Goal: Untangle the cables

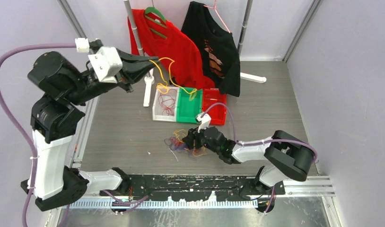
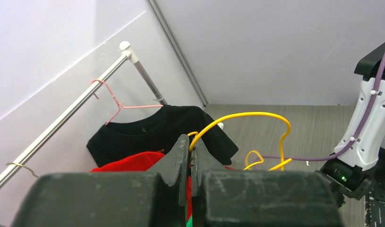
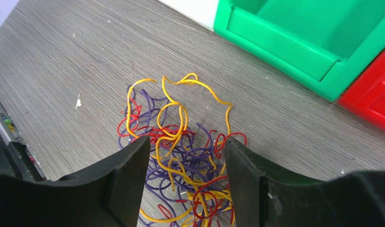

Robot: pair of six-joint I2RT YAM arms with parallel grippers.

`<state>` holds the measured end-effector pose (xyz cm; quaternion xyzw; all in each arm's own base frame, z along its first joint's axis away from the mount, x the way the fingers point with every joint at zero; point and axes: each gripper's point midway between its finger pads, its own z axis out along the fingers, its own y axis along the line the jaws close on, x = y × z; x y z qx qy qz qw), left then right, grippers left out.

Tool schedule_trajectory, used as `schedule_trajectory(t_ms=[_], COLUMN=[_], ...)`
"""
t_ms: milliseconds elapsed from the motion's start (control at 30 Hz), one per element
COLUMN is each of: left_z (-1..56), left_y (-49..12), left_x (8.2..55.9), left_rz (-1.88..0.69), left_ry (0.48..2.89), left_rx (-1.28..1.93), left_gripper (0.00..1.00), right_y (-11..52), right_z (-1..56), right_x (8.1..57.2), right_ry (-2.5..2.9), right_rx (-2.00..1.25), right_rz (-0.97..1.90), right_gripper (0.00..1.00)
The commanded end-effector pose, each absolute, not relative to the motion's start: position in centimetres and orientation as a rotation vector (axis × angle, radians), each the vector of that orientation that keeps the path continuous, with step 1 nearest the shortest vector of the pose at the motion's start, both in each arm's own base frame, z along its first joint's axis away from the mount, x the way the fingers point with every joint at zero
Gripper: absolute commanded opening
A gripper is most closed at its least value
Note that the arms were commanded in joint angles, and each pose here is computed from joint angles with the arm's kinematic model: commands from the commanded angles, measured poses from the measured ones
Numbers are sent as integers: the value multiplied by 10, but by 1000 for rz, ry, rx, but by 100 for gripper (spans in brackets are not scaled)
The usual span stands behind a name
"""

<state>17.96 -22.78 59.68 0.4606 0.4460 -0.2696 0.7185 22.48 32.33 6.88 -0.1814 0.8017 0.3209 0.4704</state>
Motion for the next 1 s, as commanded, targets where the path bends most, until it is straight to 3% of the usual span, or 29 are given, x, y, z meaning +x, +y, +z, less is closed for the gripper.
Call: schedule_trajectory(t_ms=[0,333,567,767,967], left_z=[600,486,442,413,392], left_y=[-219,-226,-248,-280,-317], left_x=[176,212,231,265,304], left_rz=[-552,-511,-584,-594,-572], left_ry=[953,1250,1394,1465,1538], left_rx=[997,1050,1070,1101,1112], left_gripper=[0,0,0,0,0], right_y=[324,291,259,189,130], right_z=[120,207,232,217,212], right_x=[227,227,248,281,287], right_ry=[1859,1763,1755,1828,1807], right_rx=[-388,-344,-222,42,271], right_rz=[843,777,627,222,45], right_gripper=[67,83,83,81,80])
